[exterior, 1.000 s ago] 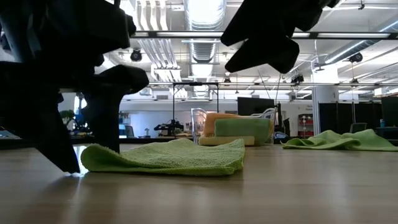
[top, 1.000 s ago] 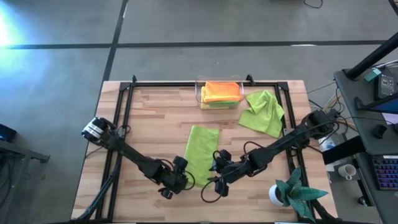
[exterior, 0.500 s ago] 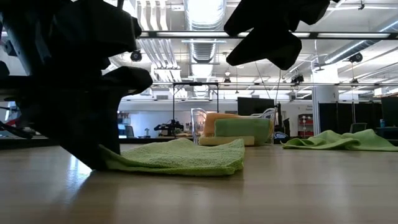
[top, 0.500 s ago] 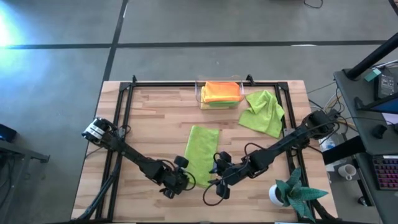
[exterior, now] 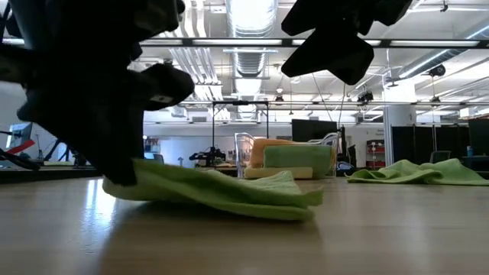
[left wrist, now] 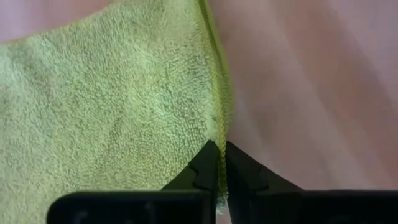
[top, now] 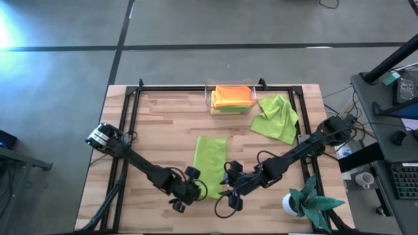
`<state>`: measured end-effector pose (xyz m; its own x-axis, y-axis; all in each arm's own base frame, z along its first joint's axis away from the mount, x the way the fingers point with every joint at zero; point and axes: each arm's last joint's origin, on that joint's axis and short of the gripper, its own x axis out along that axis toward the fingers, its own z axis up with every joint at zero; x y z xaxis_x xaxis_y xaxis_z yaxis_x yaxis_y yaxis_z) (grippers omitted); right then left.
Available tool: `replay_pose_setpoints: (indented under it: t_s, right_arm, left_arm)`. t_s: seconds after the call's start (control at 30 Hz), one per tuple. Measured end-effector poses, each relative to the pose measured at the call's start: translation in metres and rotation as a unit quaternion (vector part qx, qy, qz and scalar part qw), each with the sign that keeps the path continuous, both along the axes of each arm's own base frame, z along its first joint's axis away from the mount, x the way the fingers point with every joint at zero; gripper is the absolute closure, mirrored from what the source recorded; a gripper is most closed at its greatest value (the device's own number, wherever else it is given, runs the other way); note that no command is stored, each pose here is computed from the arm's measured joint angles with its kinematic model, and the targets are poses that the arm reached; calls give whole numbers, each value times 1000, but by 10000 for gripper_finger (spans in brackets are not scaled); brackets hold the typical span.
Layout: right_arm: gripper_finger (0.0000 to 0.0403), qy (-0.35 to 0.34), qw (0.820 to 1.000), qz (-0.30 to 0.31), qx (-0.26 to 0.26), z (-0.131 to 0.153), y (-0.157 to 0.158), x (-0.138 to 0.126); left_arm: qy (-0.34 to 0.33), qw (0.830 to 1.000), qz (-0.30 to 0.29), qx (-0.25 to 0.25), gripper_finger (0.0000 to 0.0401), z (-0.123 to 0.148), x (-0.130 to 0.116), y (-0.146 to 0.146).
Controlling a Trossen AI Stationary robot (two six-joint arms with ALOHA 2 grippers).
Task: Fold microfiber towels
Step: Fold the light green microfiber cloth
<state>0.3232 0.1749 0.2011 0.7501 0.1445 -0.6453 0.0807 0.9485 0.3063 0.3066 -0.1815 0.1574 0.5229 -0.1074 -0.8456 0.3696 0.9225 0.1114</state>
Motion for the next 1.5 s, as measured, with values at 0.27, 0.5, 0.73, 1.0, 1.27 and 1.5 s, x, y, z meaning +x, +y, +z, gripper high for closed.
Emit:
replay_pose_setpoints:
  t_s: [0.27, 0.5, 0.73, 1.0, 1.27, 1.5]
  right_arm:
    - [202, -2, 999, 34, -27, 0, 1, 0]
    - [202, -7, 997, 60, -44, 1, 5, -2]
    - [202, -28, 996, 69, -54, -1, 6, 1]
    - [202, -20, 996, 77, -41, -27, 14, 11]
    - [202, -7, 997, 67, -31, -44, 18, 15]
    - [202, 23, 997, 70, -26, -66, 22, 21]
  left_arm:
    - [-8, 997, 54, -62, 400, 16, 5, -2]
    - [1, 985, 131, -108, 401, 16, 8, 2]
    - [6, 975, 177, -134, 401, 16, 11, 7]
    - [19, 970, 187, -153, 401, 16, 13, 12]
    - [20, 968, 192, -158, 401, 17, 16, 18]
    - [22, 967, 192, -165, 401, 18, 18, 20]
